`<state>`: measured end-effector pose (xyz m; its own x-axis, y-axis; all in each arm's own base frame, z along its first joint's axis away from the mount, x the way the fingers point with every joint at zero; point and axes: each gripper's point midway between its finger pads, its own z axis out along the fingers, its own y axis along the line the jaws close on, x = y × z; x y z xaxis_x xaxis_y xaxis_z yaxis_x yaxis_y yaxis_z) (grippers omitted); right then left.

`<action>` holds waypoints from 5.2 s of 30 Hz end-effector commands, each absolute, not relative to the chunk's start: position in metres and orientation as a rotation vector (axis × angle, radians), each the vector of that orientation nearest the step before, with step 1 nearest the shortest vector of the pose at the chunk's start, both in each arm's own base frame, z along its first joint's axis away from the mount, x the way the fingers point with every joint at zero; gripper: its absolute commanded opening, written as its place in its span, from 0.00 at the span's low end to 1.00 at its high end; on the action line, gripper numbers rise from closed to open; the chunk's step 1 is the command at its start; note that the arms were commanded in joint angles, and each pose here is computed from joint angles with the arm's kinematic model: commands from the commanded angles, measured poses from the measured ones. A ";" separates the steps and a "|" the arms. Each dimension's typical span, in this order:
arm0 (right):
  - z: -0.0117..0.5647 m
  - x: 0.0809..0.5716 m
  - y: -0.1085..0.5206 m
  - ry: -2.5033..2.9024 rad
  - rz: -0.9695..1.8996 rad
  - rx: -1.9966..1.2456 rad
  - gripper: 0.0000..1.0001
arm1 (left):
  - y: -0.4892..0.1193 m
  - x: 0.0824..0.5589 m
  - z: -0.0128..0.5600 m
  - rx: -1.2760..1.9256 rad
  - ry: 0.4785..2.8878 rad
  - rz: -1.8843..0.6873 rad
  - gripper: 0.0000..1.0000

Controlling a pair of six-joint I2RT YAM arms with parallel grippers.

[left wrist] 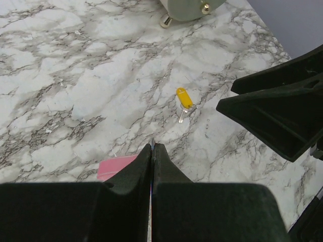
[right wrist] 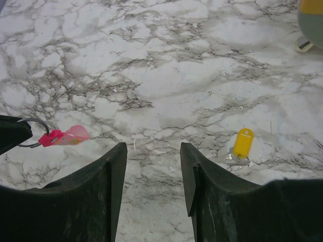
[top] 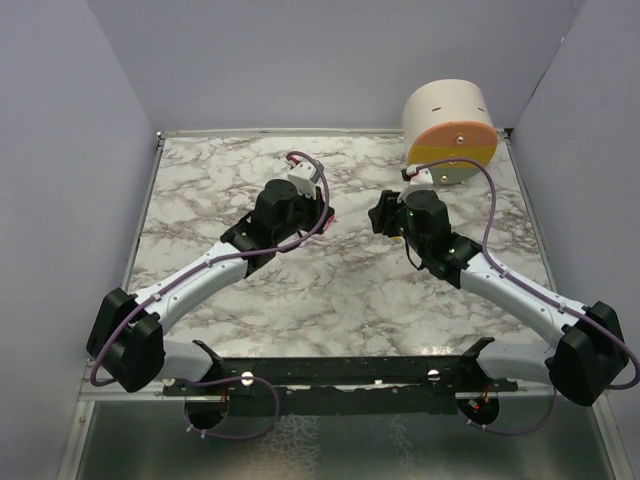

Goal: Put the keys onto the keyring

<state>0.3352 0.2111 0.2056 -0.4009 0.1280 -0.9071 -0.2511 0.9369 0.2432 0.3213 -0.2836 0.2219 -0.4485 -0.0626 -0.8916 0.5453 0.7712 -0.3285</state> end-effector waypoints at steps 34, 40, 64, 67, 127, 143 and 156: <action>0.048 0.380 0.132 2.376 -0.019 -0.008 0.41 | -0.298 0.320 0.207 0.421 2.059 -0.815 0.00; 0.041 0.379 0.133 2.398 -0.012 0.005 0.42 | -0.297 0.322 0.205 0.419 2.061 -0.810 0.00; 0.024 0.360 0.164 2.461 0.424 0.043 0.53 | -0.292 0.319 0.198 0.410 2.058 -0.819 0.00; 0.027 0.363 0.173 2.444 0.486 0.026 0.53 | -0.290 0.319 0.197 0.406 2.060 -0.818 0.00; 0.038 0.410 0.180 2.344 0.057 -0.063 0.28 | -0.282 0.326 0.184 0.391 2.071 -0.808 0.00; 0.035 0.413 0.177 2.354 0.021 -0.055 0.24 | -0.279 0.327 0.183 0.387 2.072 -0.812 0.00; 0.034 0.412 0.174 2.357 0.005 -0.046 0.13 | -0.279 0.327 0.181 0.386 2.074 -0.814 0.00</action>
